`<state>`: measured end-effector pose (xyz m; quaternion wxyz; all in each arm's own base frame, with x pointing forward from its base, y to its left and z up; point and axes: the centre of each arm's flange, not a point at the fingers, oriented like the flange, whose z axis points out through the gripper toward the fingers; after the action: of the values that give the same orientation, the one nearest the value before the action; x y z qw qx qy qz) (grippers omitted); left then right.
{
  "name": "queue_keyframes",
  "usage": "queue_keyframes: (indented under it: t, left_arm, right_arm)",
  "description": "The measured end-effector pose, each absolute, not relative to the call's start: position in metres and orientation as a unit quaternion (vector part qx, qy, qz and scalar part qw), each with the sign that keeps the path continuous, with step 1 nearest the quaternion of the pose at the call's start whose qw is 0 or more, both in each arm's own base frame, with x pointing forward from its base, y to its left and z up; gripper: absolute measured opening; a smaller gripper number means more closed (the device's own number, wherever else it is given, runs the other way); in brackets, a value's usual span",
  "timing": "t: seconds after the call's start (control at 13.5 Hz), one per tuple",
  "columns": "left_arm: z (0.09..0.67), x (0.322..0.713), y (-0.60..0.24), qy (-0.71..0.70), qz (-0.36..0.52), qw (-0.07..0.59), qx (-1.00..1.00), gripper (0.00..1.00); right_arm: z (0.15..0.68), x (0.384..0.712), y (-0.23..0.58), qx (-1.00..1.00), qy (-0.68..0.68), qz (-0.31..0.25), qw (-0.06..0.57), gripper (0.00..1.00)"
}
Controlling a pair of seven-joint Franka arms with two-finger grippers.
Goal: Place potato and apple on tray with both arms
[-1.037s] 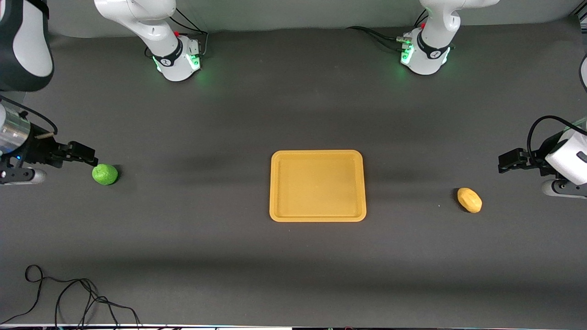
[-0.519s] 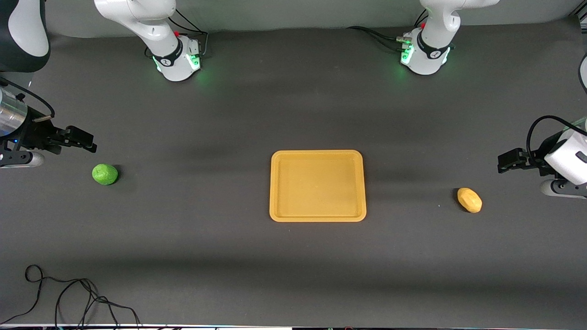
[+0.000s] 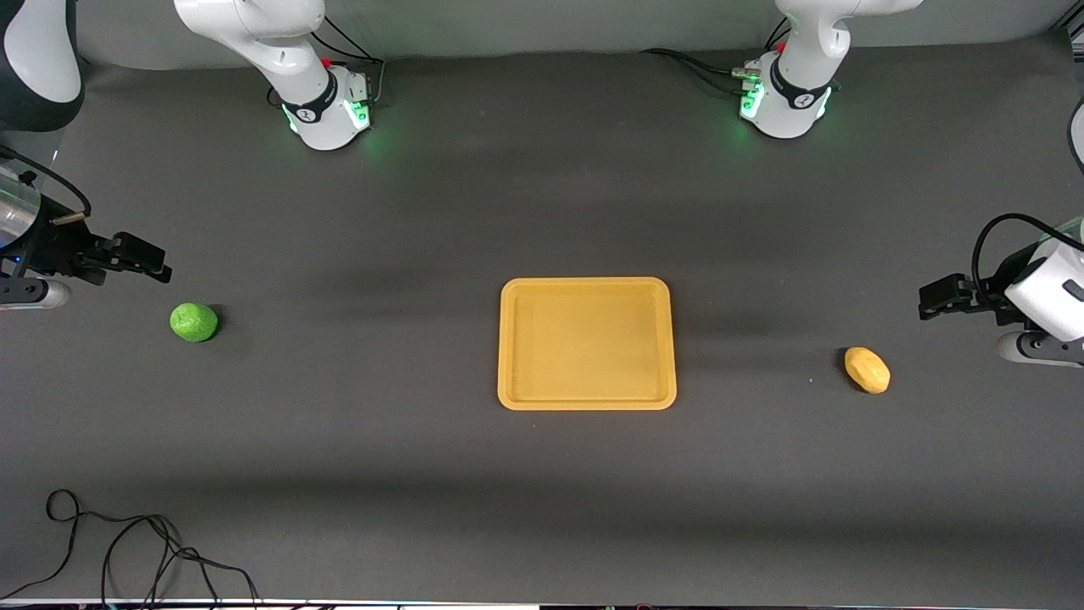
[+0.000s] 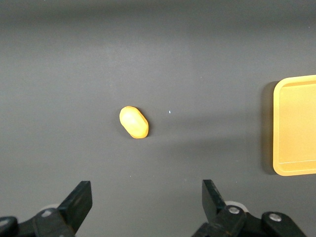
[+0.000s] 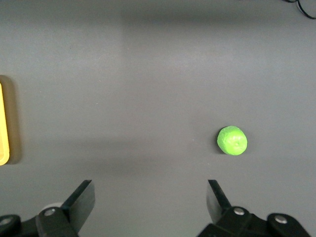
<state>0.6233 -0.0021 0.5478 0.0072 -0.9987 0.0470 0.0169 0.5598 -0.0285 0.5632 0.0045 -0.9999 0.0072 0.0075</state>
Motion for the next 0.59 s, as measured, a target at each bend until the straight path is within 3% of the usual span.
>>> queue_keyframes:
  t: [0.59]
  left_arm:
    - [0.543,0.625,0.001,0.045,0.021,0.007,-0.999,0.99]
  right_arm:
    - [0.564,0.558,-0.056,-1.000,-0.002,0.007,0.004,1.00]
